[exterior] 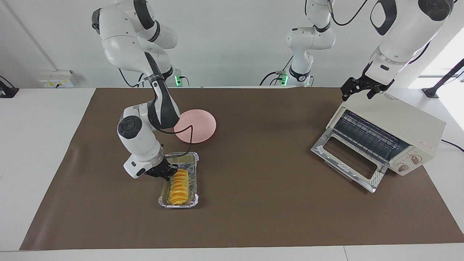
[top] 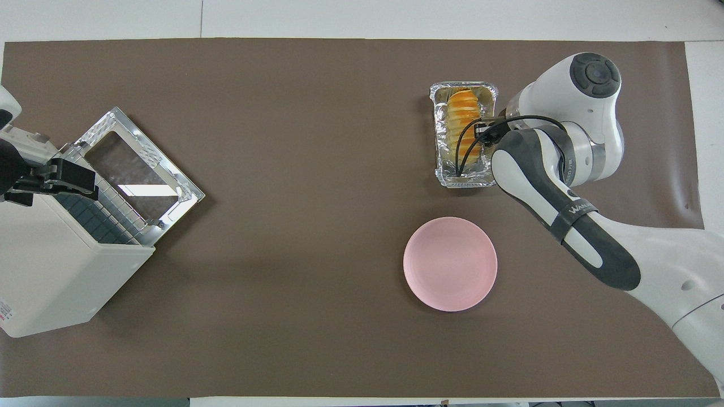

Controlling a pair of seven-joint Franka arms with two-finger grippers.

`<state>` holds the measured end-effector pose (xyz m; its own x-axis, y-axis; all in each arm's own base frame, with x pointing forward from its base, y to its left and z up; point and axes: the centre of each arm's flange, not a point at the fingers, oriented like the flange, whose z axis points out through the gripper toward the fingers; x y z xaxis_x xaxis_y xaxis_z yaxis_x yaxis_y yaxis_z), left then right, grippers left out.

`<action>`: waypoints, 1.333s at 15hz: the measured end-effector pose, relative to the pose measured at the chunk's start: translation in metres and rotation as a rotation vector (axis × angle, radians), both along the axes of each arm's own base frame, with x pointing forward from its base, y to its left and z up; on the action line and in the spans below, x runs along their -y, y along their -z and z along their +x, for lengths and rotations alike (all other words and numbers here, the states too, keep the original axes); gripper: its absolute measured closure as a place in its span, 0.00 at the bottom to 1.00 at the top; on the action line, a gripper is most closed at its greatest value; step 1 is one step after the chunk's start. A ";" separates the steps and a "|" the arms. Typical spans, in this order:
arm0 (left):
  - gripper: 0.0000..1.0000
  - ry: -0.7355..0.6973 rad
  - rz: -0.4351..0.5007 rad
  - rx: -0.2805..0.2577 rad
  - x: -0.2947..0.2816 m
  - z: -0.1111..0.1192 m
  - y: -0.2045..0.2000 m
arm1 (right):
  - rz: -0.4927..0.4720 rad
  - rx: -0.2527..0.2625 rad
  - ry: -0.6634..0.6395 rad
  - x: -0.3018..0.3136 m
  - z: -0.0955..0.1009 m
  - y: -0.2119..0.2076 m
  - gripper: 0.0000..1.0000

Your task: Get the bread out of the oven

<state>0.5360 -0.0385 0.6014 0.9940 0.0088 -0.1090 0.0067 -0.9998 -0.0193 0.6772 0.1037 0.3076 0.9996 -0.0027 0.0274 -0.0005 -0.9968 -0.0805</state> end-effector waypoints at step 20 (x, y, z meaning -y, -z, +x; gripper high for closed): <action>0.00 0.000 0.000 0.000 0.000 0.000 0.000 | -0.099 -0.002 -0.069 -0.059 0.009 -0.023 0.02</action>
<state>0.5359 -0.0385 0.6014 0.9939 0.0088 -0.1095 0.0067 -0.9998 -0.0193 0.6865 0.1629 0.3301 0.9974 0.0690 0.0220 0.0686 -0.9975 0.0184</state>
